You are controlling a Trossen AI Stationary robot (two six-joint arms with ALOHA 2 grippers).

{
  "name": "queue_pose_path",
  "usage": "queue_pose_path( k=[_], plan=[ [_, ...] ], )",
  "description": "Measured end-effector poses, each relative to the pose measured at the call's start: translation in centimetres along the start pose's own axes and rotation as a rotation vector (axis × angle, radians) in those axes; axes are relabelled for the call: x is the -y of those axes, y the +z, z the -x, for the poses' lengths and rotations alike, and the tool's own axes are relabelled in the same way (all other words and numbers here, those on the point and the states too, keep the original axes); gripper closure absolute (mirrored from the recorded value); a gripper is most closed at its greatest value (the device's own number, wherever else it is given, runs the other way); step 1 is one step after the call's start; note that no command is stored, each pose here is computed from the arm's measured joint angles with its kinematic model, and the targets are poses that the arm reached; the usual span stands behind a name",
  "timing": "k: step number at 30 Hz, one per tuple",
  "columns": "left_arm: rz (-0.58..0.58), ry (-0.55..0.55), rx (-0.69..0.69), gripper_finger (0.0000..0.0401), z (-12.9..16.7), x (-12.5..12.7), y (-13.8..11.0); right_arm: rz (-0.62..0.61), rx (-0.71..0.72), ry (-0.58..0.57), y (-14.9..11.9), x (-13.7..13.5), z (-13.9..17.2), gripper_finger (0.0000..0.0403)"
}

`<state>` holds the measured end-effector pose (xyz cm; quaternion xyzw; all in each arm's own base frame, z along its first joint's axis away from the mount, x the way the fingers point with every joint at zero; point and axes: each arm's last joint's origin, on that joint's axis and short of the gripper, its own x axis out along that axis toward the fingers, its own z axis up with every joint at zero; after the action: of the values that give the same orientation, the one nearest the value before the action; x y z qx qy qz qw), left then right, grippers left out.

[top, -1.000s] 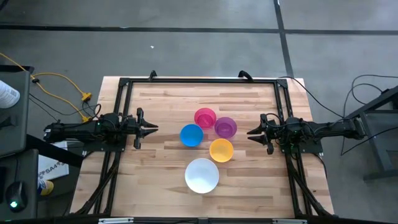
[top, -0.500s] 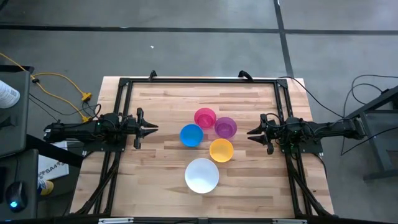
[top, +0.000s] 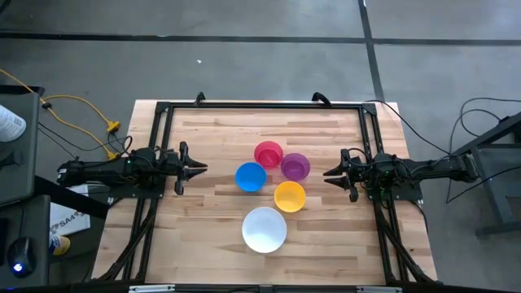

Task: Nest bowls inside each other
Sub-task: Stack the blue bowl on top of the white bowl

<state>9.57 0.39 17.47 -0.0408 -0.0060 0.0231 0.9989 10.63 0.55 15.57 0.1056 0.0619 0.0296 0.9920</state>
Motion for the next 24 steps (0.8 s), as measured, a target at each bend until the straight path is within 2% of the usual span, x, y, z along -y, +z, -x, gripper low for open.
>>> queue_pose_path(
  k=[10,14,19,24],
  plan=[
    [-0.018,0.017,-0.032,0.0343,0.4,0.2,2.6,0.000,0.000,0.000,0.0,0.0,0.0,0.0306],
    [-0.031,0.062,-0.051,0.0343,0.3,0.2,4.3,0.000,0.000,0.000,0.0,0.0,0.0,0.0305],
    [-0.062,0.152,-0.176,0.0343,-0.4,0.1,6.4,0.000,0.000,0.000,0.0,0.0,0.0,0.0306],
    [-0.100,0.125,-0.289,0.0343,-2.7,0.4,8.2,0.000,0.000,0.000,0.0,0.0,0.0,0.0306]
  ],
)
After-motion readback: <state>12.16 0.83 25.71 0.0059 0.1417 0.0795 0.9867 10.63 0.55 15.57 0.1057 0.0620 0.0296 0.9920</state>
